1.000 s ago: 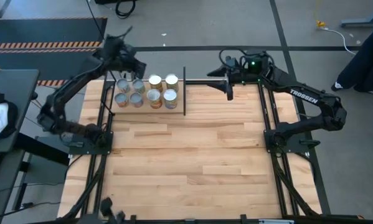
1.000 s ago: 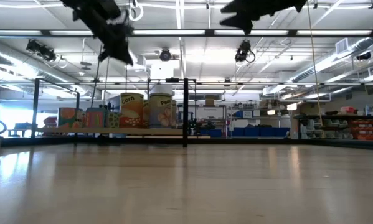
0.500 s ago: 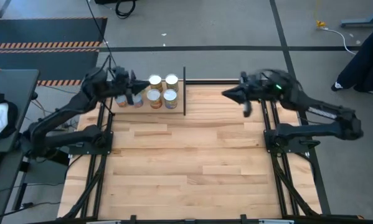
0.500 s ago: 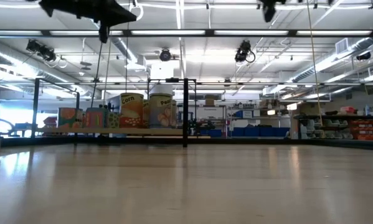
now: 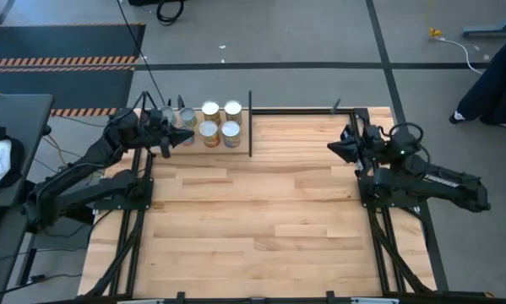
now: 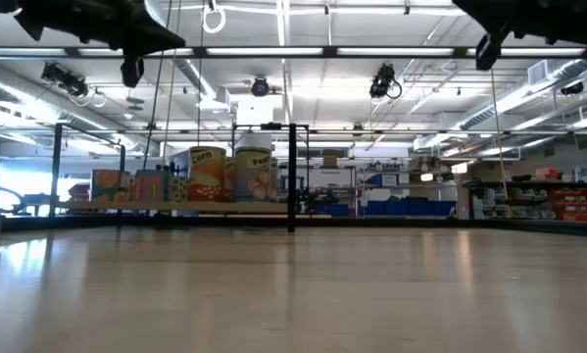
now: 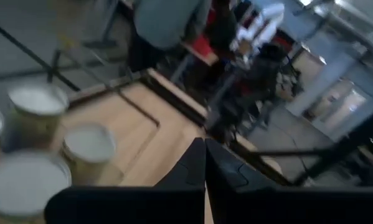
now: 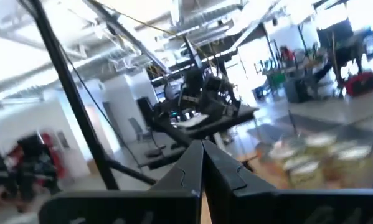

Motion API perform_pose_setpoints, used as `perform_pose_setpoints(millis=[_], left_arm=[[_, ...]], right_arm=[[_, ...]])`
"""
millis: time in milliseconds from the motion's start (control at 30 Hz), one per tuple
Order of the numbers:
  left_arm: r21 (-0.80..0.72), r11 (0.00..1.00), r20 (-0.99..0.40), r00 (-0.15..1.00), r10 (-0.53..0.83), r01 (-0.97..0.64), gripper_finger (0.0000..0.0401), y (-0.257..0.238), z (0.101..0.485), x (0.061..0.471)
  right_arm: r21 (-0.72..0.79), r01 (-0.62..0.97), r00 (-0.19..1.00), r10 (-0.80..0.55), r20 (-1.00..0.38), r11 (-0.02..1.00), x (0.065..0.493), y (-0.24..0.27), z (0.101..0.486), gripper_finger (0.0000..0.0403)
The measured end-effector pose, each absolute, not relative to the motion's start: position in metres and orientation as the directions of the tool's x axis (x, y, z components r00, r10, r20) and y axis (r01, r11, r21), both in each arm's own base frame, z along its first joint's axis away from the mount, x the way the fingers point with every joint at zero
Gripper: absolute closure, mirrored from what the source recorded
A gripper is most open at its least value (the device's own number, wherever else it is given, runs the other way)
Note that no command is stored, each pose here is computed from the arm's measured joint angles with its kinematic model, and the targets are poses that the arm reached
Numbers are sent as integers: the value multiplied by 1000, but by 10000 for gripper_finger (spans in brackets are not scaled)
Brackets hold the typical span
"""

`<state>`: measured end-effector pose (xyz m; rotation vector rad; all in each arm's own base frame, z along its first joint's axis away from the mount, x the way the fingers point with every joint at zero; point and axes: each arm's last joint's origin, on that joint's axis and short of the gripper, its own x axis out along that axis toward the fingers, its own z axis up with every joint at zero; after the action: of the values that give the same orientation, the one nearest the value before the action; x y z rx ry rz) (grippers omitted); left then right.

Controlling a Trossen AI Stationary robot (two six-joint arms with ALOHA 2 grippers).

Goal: Pick and place cans onto a shelf
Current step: Return to Home Position

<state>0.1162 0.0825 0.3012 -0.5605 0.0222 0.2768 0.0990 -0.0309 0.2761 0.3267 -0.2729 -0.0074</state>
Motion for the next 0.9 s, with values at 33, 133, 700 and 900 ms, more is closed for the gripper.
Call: perform_pose_setpoints(millis=[33, 133, 700, 900], left_arm=[[-519, 817, -116, 968, 223, -251, 397, 81, 299, 116], [-533, 829, -144, 984, 108, -169, 397, 72, 296, 117], [-266, 964, -45, 999, -4, -8, 396, 8, 306, 81], [-153, 988, -50, 999, 2, -10, 396, 7, 305, 81]], right_arm=[[348, -47, 964, -50, 263, 936, 99, -31, 271, 390], [382, -187, 947, 63, 315, 905, 97, -24, 266, 390], [178, -252, 850, 130, 511, 951, 83, 8, 270, 387], [353, -202, 916, 49, 398, 914, 72, 0, 252, 387]])
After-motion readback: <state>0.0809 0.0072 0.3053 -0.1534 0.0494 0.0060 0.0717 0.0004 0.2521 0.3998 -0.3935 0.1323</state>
